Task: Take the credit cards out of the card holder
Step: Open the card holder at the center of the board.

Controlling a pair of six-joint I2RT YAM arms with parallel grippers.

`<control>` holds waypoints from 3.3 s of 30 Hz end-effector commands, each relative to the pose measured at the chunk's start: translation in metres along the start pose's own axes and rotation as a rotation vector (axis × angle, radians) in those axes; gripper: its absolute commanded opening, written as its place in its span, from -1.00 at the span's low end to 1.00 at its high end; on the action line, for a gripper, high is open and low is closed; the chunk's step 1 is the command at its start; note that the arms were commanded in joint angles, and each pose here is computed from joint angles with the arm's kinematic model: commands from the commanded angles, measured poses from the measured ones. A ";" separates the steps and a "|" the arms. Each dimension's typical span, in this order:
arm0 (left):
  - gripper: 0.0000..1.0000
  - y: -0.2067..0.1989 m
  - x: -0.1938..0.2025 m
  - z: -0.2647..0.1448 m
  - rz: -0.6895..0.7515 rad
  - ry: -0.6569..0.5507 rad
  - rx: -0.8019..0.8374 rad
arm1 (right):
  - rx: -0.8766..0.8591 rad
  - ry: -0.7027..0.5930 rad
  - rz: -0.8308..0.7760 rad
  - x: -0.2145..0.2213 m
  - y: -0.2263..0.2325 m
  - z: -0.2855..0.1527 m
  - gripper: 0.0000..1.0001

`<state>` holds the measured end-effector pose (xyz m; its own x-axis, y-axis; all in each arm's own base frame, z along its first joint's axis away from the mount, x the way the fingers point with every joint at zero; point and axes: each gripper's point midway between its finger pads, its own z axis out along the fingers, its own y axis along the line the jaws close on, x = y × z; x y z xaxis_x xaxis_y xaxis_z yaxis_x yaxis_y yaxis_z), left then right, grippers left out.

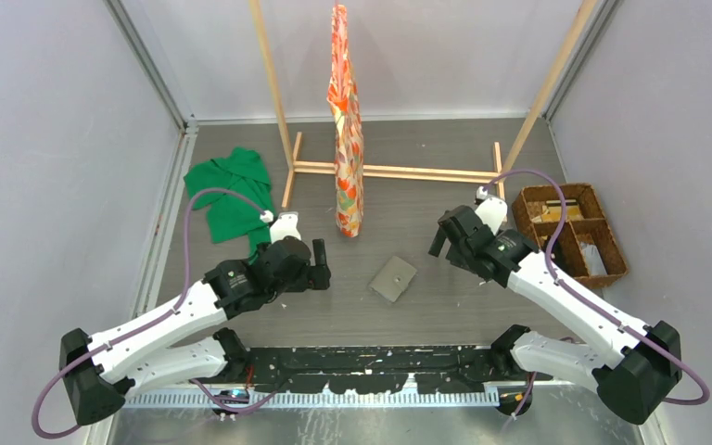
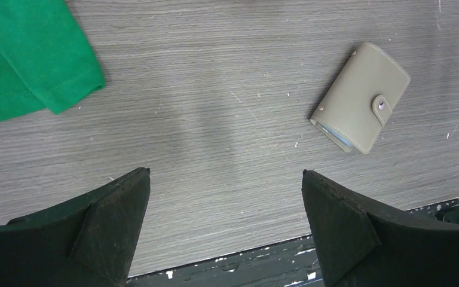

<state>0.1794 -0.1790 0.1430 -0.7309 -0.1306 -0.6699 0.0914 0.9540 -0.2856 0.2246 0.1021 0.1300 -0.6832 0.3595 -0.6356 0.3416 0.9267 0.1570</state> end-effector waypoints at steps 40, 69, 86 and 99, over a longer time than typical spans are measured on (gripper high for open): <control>1.00 -0.023 0.041 0.016 -0.078 0.124 0.042 | 0.008 0.067 -0.085 0.078 0.102 0.007 0.72; 1.00 -0.049 0.049 0.025 -0.032 0.190 0.121 | 0.028 0.095 -0.083 0.106 0.091 0.033 0.19; 0.99 -0.052 0.051 0.029 -0.020 0.194 0.134 | 0.060 0.076 -0.098 0.107 0.077 0.037 -0.62; 0.99 -0.063 0.053 0.034 -0.015 0.215 0.154 | -0.037 0.052 -0.038 0.087 0.062 0.007 -0.99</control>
<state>0.1509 -0.2370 0.0849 -0.8724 -0.0634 -0.4847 0.1319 0.9243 -0.3582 0.1913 0.2001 0.0563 -0.7697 0.2904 -0.5686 0.2887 0.9526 0.0958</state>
